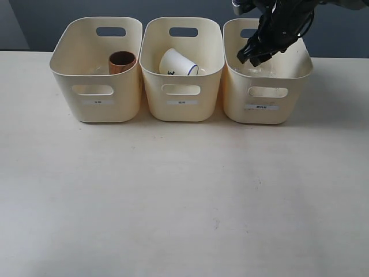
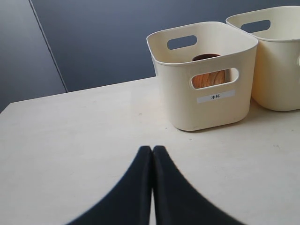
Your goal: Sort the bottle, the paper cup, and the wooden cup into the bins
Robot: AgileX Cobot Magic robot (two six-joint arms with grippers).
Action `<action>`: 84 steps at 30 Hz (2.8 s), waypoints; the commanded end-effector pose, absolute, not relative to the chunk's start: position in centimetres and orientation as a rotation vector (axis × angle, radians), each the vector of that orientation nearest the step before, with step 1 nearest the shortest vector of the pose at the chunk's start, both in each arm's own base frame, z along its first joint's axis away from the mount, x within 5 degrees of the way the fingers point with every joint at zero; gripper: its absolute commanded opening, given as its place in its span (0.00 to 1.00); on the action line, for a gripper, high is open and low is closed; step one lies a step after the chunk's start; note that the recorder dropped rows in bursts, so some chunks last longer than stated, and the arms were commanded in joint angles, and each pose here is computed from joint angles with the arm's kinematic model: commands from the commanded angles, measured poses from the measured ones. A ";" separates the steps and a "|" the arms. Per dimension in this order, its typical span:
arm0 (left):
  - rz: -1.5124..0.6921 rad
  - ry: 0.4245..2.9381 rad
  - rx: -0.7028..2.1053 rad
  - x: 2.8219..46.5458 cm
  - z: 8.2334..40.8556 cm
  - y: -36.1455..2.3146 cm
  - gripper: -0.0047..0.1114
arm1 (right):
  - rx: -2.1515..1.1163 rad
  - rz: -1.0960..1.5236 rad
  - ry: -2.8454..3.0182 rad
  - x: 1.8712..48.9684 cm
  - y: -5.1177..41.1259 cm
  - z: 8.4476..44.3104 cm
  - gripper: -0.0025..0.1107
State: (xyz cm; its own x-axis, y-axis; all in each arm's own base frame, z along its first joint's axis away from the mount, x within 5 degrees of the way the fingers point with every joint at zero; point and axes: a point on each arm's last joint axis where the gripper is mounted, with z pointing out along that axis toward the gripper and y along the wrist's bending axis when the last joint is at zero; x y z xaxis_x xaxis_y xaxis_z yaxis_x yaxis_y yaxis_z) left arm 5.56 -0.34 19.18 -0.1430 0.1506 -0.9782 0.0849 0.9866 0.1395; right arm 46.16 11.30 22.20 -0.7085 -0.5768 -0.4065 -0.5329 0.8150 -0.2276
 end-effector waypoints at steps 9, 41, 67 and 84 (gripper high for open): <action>0.051 1.714 0.176 5.5 19.1 -0.4 0.04 | -0.723 -0.184 2.588 46.4 10.5 21.1 0.68; 0.051 1.714 0.176 5.5 19.1 -0.4 0.04 | -0.702 -0.179 2.508 46.4 10.5 23.1 0.65; 0.051 1.714 0.176 5.5 19.1 -0.4 0.04 | -0.563 -0.127 2.280 30.1 7.1 43.3 0.01; 0.051 1.714 0.176 5.5 19.1 -0.4 0.04 | -0.439 0.029 2.090 13.8 3.5 44.2 0.01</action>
State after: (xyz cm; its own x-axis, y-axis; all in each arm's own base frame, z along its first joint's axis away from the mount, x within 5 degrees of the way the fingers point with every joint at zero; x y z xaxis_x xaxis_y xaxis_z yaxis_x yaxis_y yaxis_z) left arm 5.56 -0.34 19.18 -0.1430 0.1506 -0.9782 0.0849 0.9866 0.1395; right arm 15.64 3.83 44.18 -0.4915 -0.3410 -0.8014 -0.3334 0.9237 -0.1887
